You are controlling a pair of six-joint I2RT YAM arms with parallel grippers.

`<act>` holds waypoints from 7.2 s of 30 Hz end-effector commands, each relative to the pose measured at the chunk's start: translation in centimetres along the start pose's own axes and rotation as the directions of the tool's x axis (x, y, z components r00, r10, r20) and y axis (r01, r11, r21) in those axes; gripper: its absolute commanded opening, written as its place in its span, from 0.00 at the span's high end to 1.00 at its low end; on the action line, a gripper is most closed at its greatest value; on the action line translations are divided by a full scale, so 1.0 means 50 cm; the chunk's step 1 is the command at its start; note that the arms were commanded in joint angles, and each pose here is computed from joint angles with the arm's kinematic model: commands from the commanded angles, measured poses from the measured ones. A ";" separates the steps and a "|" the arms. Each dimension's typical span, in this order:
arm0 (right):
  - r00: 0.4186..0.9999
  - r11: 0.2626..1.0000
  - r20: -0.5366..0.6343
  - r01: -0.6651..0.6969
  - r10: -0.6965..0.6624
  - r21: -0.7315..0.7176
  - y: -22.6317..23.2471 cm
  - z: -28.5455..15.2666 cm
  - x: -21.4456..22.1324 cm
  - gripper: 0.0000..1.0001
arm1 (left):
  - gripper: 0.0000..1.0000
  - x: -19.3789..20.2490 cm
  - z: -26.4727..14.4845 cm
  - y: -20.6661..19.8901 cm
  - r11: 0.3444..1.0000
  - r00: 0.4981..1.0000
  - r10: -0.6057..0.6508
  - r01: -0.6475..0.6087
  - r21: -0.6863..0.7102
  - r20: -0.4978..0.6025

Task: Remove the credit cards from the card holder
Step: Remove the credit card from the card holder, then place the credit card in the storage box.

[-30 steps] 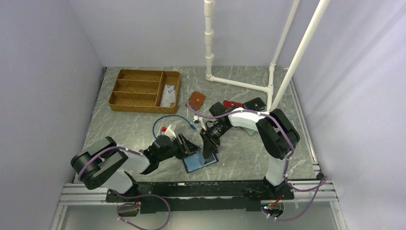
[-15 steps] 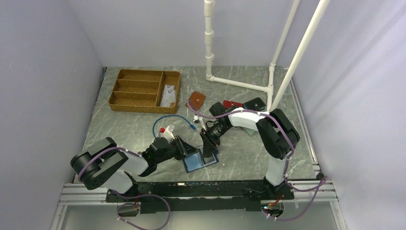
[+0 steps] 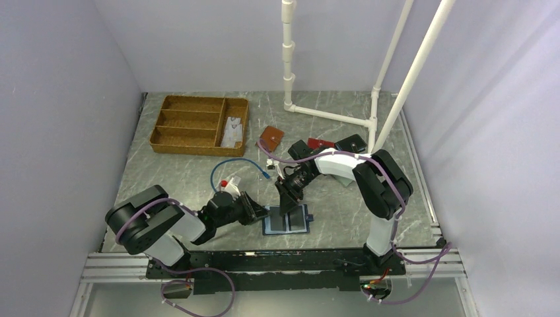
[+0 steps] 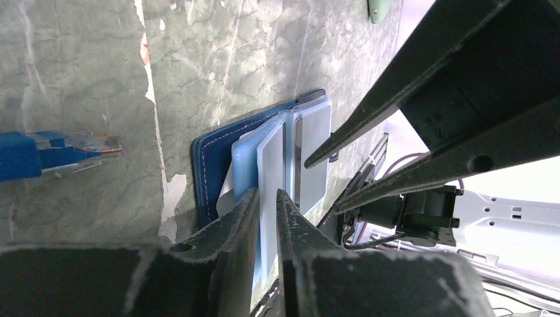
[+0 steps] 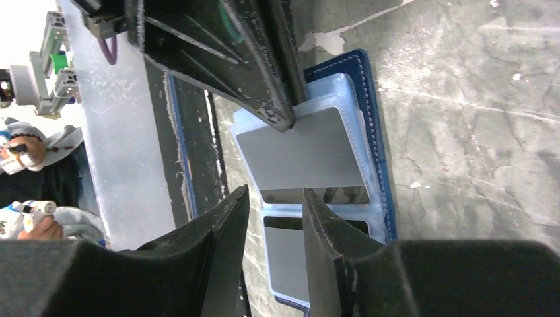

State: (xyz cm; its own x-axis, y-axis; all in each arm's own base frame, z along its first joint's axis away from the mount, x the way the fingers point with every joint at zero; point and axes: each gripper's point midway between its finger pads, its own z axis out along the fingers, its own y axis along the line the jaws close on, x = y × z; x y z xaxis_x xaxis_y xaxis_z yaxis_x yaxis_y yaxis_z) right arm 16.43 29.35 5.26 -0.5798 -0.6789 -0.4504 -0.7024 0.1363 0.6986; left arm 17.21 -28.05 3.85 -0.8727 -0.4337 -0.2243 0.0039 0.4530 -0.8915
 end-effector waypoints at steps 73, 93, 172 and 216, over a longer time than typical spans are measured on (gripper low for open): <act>0.993 0.994 0.121 0.000 0.013 -0.108 0.018 -0.058 -0.042 0.84 | 0.99 -0.022 -0.002 -0.156 0.887 0.969 0.234 -0.244 0.392 0.074; 0.997 0.997 0.079 0.023 -0.017 -0.072 -0.005 -0.054 -0.024 1.00 | 0.83 -0.029 -0.020 -0.113 0.927 0.978 0.205 -0.204 0.315 0.033; 0.976 0.991 0.175 0.137 -0.132 -0.014 0.011 -0.175 -0.050 1.00 | 0.49 -0.100 -0.103 -0.113 0.945 0.944 0.317 -0.322 0.050 0.089; 0.964 0.985 0.204 0.165 -0.172 0.050 0.029 -0.200 -0.071 0.53 | 1.00 -0.059 -0.024 -0.181 0.884 0.881 0.459 -0.441 0.155 -0.113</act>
State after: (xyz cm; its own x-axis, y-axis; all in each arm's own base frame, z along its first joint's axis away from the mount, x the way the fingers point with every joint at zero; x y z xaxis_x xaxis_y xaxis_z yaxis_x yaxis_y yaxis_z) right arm 19.93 24.41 11.07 -0.5949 -0.5585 -0.5781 -0.7155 0.0403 0.6974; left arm 17.76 -32.23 12.17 -0.8588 -0.0698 -0.5075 0.4631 0.3178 -0.8274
